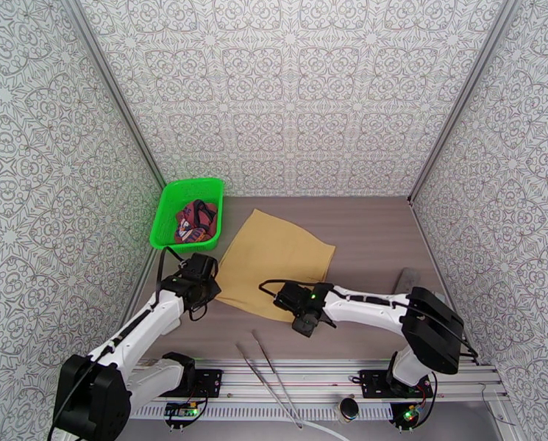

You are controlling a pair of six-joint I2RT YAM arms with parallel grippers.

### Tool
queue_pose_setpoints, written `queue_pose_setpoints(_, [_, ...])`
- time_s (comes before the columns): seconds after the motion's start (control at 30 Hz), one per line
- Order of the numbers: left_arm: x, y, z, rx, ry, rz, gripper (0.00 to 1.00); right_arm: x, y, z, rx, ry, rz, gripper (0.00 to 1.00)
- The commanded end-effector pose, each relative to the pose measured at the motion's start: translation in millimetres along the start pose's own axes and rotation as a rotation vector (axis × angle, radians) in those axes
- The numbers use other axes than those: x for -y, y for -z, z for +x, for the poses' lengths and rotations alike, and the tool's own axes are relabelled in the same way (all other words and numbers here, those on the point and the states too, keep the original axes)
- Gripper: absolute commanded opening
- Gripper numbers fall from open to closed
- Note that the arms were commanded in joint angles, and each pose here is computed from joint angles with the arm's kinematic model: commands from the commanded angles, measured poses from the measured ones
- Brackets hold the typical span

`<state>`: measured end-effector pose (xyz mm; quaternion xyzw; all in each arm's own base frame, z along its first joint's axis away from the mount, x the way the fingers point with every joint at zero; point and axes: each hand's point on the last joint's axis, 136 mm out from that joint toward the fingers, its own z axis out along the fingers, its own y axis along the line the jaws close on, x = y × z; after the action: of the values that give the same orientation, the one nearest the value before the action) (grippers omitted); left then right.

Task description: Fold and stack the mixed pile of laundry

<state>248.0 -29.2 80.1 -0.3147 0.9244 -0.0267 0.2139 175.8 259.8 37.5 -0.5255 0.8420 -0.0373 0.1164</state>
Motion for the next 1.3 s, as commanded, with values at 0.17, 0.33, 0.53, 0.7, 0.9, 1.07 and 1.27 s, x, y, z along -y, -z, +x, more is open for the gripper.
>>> queue_pose_setpoints(0.17, [4, 0, -4, -0.016, -0.02, 0.016, 0.0, -5, -19, 2, -0.063, -0.002, 0.026, 0.6])
queue_pose_setpoints(0.33, [2, 1, -6, -0.015, -0.02, 0.015, 0.0, 1, -27, -2, -0.079, -0.004, 0.065, 0.54])
queue_pose_setpoints(0.53, [2, 1, -5, -0.017, -0.02, 0.023, 0.0, 10, -35, -4, -0.091, -0.024, 0.085, 0.37])
queue_pose_setpoints(0.7, [2, 0, -3, -0.025, -0.025, 0.032, 0.0, 19, -35, -5, -0.089, -0.032, 0.121, 0.2])
queue_pose_setpoints(0.9, [0, 9, -2, -0.034, -0.04, 0.025, 0.0, 19, -16, -14, -0.035, -0.034, 0.101, 0.0])
queue_pose_setpoints(1.07, [-3, 22, -2, -0.043, -0.053, 0.012, 0.0, 25, 10, -10, -0.004, -0.034, 0.108, 0.0])
queue_pose_setpoints(1.27, [24, 42, -14, -0.054, -0.106, 0.056, 0.0, 36, 50, -20, 0.087, -0.059, 0.132, 0.0])
